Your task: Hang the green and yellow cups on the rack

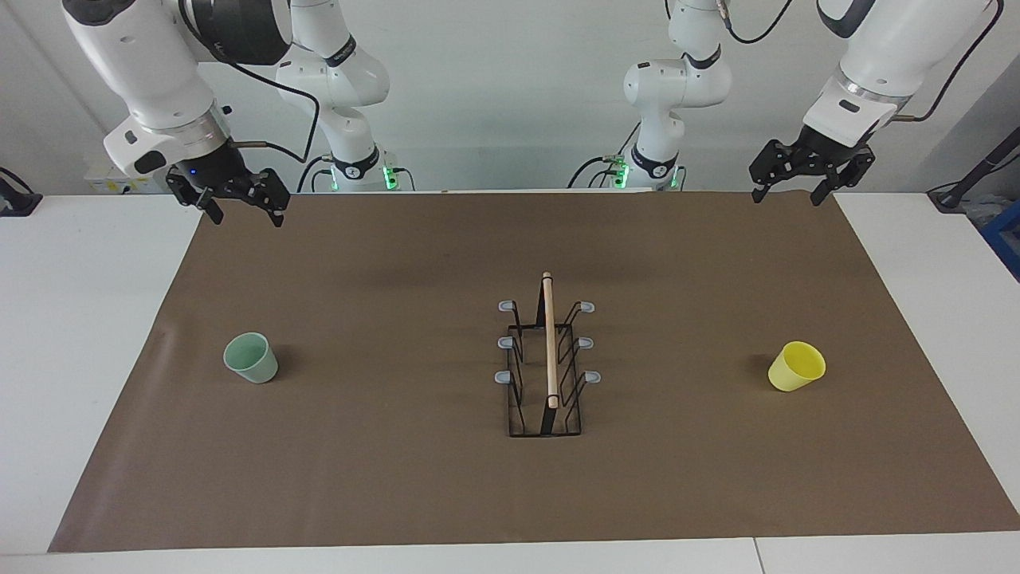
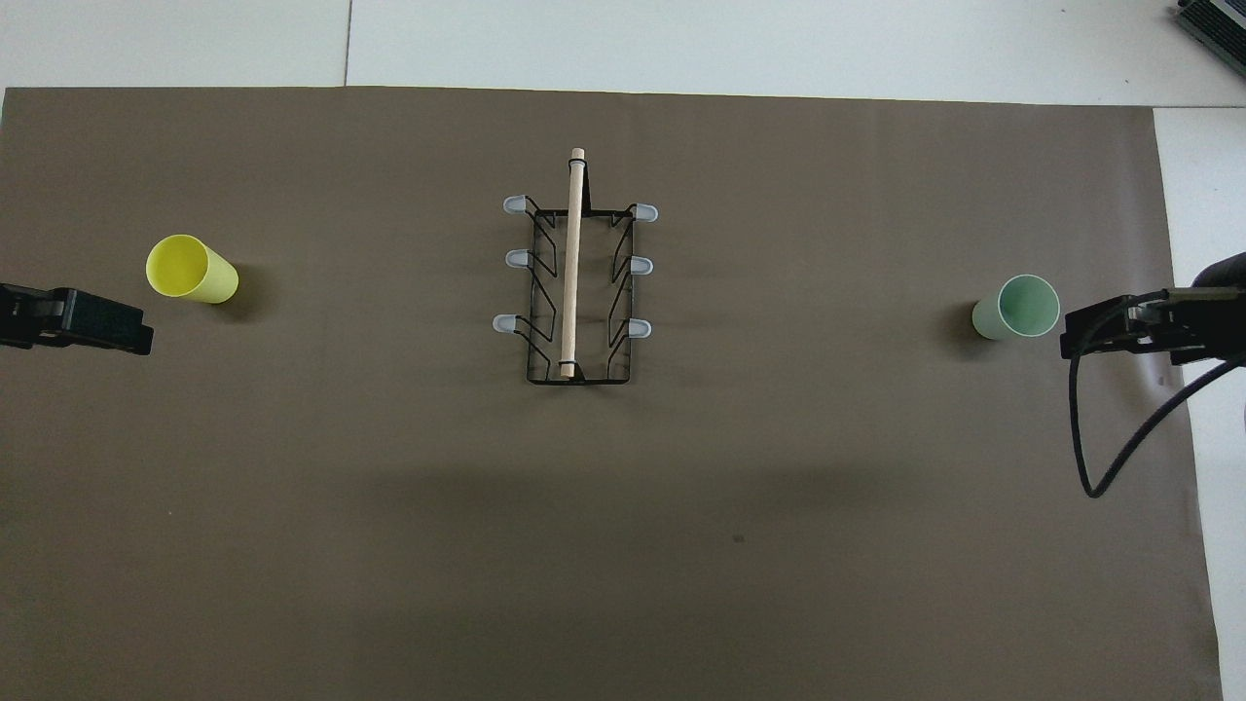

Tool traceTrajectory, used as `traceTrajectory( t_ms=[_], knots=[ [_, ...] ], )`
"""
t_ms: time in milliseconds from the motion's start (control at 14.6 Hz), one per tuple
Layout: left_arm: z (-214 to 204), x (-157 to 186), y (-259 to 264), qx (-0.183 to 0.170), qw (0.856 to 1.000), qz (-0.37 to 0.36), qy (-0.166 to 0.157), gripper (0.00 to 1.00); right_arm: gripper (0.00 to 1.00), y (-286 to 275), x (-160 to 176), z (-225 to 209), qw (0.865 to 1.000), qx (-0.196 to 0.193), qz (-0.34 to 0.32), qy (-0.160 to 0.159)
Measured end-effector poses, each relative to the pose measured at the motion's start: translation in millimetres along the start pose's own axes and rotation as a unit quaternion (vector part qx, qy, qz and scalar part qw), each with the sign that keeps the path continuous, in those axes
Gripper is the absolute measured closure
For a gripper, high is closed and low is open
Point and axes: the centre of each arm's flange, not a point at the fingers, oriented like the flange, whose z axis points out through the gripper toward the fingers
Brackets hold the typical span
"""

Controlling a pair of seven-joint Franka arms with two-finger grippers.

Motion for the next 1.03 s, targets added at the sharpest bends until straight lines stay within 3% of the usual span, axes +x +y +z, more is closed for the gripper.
traceTrajectory(
  t_ms=[1029],
  knots=[
    [0.0, -0.4, 4.1, 0.0, 1.0, 0.001, 0.0, 0.0, 0.0, -3.8, 1.0, 0.2, 1.0, 0.0, -0.003, 0.005]
  ],
)
